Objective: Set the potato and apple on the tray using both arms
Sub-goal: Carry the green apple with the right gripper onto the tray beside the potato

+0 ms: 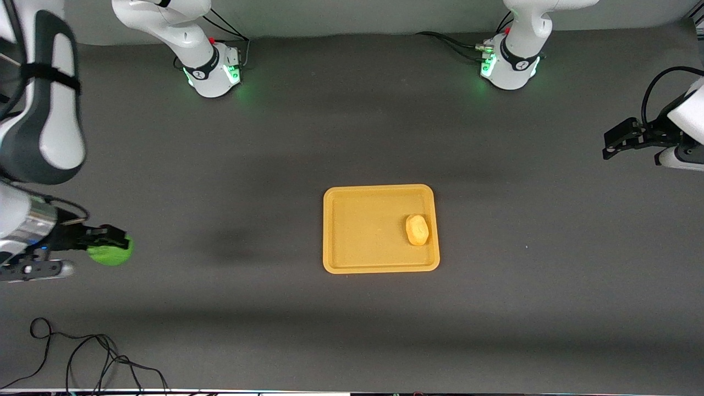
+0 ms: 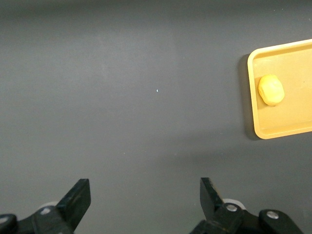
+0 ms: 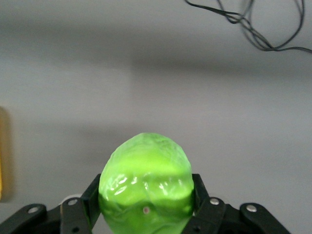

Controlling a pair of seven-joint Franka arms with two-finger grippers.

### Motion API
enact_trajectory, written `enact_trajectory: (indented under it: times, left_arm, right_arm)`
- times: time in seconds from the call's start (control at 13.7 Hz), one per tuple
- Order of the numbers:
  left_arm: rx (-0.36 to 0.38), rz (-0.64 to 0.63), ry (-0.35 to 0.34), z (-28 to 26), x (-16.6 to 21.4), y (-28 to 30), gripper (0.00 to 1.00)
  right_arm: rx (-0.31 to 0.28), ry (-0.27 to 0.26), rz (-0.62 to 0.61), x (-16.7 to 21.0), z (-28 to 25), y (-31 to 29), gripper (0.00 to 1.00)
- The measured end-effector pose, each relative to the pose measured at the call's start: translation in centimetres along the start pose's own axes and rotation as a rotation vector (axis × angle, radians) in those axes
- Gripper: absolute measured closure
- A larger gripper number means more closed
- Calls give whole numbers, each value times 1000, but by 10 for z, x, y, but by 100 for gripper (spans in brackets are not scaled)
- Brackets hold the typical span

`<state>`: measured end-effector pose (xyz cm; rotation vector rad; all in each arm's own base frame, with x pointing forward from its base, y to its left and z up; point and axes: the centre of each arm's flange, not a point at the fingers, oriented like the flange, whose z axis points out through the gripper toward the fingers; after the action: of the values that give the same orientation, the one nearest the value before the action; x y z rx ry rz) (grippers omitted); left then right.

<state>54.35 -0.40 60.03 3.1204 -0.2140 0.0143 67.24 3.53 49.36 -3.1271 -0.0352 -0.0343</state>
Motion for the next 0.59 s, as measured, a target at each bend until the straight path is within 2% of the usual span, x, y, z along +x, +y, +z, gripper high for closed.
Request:
enact_trajectory:
  times: [0.22, 0.44, 0.59]
  left_arm:
    - [0, -7, -2, 4, 0, -4, 0]
    - [-1, -19, -5, 5, -1, -10, 0]
    - [-2, -19, -12, 9, -2, -10, 0]
  right_arm:
    - [-12, 6, 78, -13, -6, -124, 26]
    - [-28, -12, 185, -42, 17, -247, 26]
    - [-42, -4, 204, -67, 35, -333, 26]
